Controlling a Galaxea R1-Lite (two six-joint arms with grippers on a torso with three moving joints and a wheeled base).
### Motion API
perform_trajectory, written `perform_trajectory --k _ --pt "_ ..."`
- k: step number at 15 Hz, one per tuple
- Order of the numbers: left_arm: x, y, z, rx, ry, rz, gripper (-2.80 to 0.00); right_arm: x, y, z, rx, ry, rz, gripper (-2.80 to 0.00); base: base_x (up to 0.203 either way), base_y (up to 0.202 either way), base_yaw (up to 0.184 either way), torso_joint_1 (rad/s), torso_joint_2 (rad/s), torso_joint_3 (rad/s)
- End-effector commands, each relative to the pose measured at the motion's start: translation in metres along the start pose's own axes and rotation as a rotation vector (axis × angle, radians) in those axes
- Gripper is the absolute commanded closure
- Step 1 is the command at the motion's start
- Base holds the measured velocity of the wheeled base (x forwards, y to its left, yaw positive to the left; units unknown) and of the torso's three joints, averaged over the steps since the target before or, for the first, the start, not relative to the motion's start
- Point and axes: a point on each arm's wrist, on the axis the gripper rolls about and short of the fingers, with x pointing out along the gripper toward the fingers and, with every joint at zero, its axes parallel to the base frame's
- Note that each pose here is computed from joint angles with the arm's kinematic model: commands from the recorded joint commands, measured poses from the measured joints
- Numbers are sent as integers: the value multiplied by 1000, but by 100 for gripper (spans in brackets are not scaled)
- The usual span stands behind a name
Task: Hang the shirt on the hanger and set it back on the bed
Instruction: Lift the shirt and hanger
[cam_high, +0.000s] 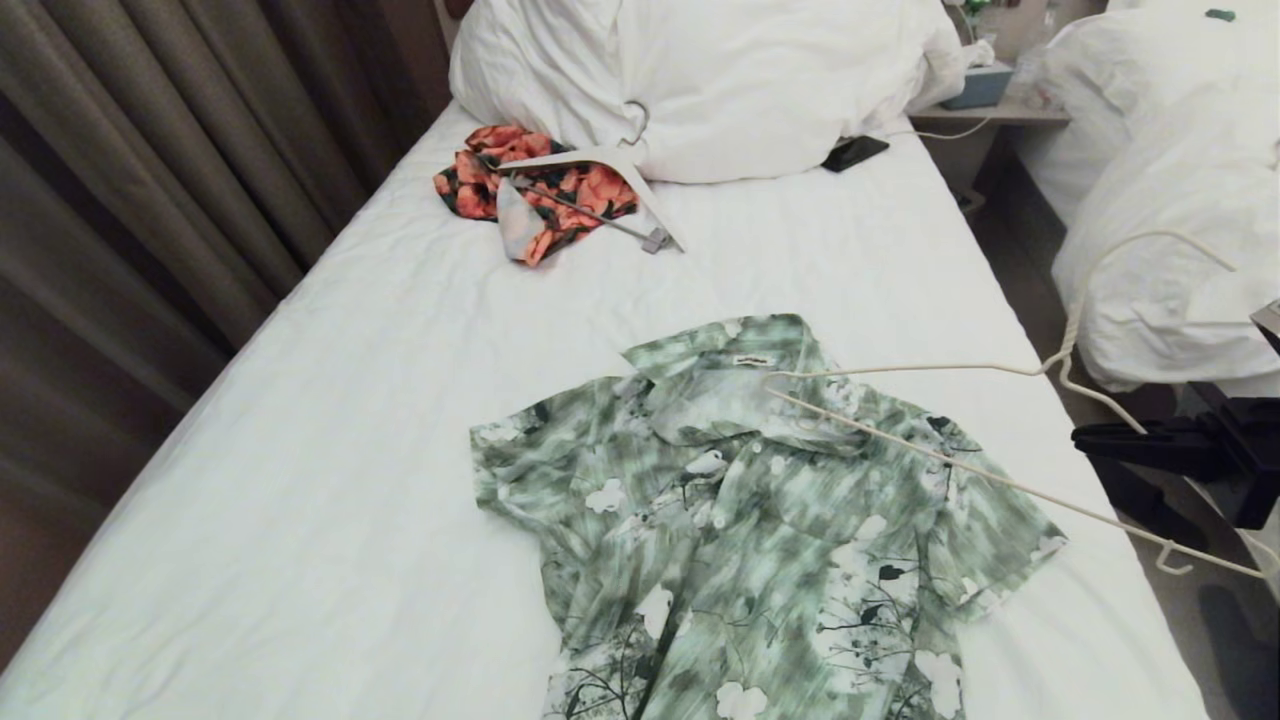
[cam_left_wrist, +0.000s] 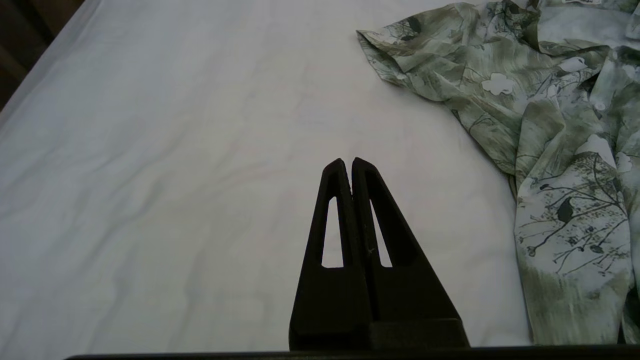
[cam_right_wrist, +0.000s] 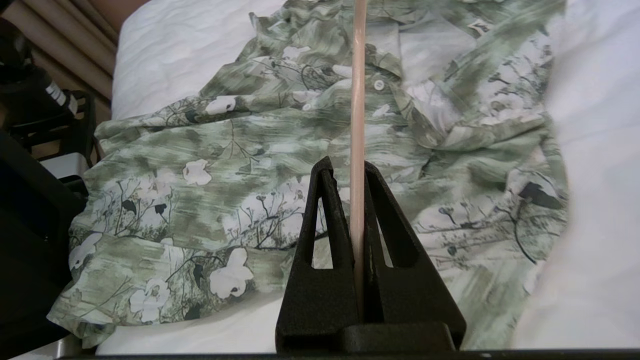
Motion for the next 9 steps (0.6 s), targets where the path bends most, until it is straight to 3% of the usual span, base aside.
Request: perform_trajectory --k 1,3,5,9 --pt "0 0 0 -12 -2 2 0 3 -4 -4 7 -8 15 0 0 0 0 0 0 0" --pt "0 0 0 -12 -2 2 0 2 -4 3 -16 -46 32 0 0 0 0 0 0 0" --pt "0 0 0 27 0 -5 0 -2 2 11 -31 -101 55 0 0 0 0 0 0 0" --pt "2 -1 1 102 43 -44 0 -18 13 17 -45 -116 10 0 0 0 0 0 0 0"
